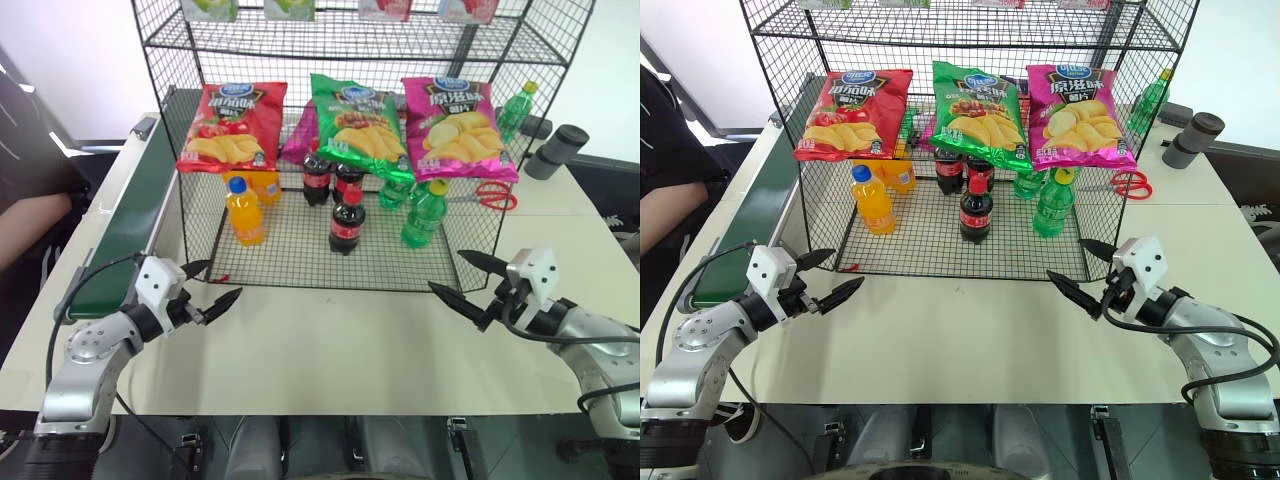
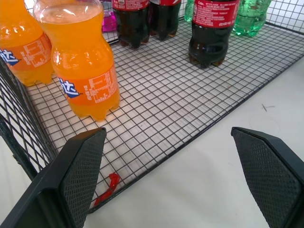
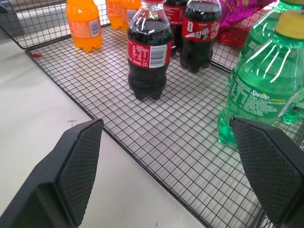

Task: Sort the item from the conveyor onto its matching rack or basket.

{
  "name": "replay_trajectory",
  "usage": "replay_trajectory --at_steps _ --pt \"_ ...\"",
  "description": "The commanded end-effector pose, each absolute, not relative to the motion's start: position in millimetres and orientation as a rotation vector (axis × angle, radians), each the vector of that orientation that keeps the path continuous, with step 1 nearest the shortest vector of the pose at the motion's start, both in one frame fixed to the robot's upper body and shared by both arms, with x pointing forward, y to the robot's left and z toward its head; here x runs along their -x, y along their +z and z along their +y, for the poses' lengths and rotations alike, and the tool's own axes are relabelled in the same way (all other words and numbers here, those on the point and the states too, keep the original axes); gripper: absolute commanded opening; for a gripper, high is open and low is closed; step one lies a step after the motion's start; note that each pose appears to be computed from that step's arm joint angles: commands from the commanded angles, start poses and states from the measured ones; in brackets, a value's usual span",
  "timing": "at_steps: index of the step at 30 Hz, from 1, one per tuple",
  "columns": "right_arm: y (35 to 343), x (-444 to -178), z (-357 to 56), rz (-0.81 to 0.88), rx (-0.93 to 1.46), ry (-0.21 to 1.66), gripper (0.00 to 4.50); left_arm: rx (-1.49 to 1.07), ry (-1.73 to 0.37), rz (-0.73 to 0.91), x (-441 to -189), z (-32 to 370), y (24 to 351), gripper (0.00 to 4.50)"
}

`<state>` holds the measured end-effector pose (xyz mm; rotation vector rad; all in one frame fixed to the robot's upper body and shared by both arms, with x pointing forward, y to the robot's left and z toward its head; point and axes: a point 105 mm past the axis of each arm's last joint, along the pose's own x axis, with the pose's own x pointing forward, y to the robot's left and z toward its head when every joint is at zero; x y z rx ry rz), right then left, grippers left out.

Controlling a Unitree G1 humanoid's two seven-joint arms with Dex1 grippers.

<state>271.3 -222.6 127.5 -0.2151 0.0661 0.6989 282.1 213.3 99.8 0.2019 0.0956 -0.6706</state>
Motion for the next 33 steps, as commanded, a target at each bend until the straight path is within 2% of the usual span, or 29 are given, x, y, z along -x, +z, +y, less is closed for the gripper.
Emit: replay_trajectory --at_steps 1,33 --pt "136.8 -271.4 -231.4 0.028 0.24 0.672 4.42 -0.222 -0.659 0.058 -281.7 218.9 110.5 4.5" --pt "114.3 -275.9 -236.4 -0.037 0.159 0.591 4.42 -0.174 -0.545 -0.027 -290.0 224.1 98.3 4.5"
